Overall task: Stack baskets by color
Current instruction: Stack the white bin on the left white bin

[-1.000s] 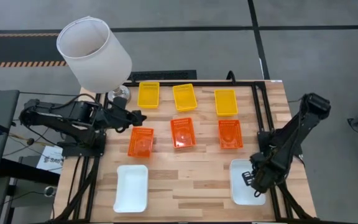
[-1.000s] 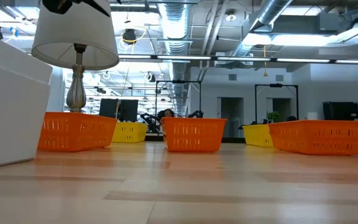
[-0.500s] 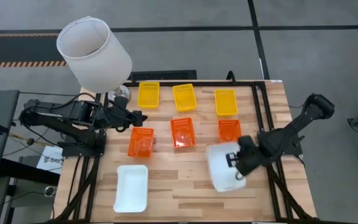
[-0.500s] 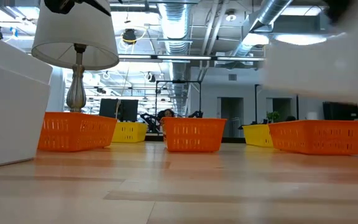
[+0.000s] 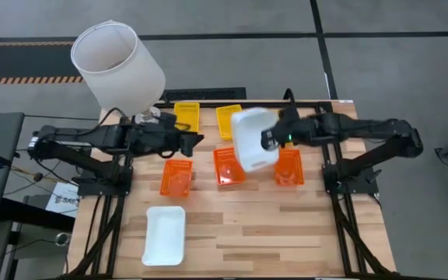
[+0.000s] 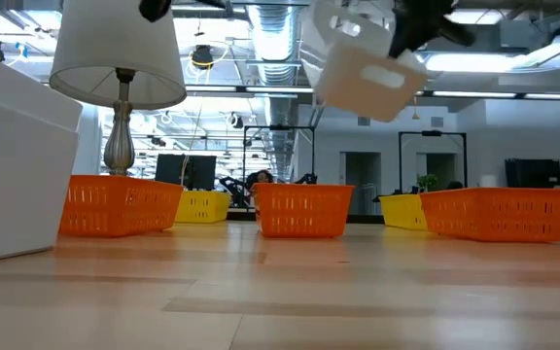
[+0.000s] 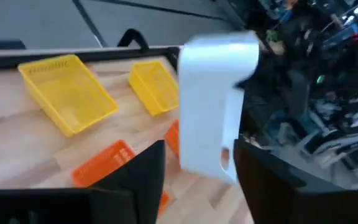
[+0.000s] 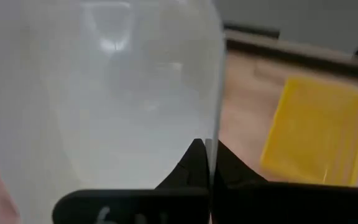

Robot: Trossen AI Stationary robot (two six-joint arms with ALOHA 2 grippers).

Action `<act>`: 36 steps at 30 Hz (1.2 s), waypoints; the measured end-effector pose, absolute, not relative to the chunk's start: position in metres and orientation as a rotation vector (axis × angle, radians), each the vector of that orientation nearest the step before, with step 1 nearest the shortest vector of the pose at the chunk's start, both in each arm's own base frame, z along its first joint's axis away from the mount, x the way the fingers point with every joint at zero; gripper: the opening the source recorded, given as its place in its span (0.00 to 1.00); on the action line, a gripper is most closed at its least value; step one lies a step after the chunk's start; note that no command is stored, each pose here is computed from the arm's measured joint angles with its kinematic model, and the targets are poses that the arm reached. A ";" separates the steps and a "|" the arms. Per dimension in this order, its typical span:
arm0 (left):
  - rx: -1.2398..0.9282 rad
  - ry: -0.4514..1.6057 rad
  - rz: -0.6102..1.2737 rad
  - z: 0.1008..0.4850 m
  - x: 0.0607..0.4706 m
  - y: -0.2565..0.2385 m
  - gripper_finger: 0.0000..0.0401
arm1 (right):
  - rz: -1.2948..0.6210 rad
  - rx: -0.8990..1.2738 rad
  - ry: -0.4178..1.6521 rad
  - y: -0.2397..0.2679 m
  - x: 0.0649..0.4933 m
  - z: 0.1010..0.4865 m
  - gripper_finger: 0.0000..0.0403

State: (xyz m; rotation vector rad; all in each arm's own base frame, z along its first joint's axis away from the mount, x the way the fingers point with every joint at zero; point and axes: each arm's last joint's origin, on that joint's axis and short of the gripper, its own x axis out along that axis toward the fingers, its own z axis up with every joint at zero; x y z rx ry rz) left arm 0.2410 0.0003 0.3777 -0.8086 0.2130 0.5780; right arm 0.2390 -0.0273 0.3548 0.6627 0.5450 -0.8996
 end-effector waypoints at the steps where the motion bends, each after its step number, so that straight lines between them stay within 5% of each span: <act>1: -0.806 0.217 0.591 0.375 0.245 0.003 0.50 | -0.900 0.648 0.530 -0.033 0.240 0.356 0.00; 8: -0.795 0.228 0.641 0.355 0.279 0.017 0.65 | -0.924 0.602 0.498 -0.051 0.244 0.358 0.00; 18: -0.750 0.256 0.691 0.315 0.327 0.034 0.66 | -0.932 0.548 0.575 -0.056 0.272 0.335 0.00; 29: -0.800 0.308 0.724 0.296 0.345 0.037 0.61 | -0.901 0.504 0.628 -0.057 0.289 0.321 0.00; 36: -0.884 0.308 0.738 0.292 0.347 0.041 0.42 | -0.882 0.471 0.628 -0.055 0.291 0.326 0.00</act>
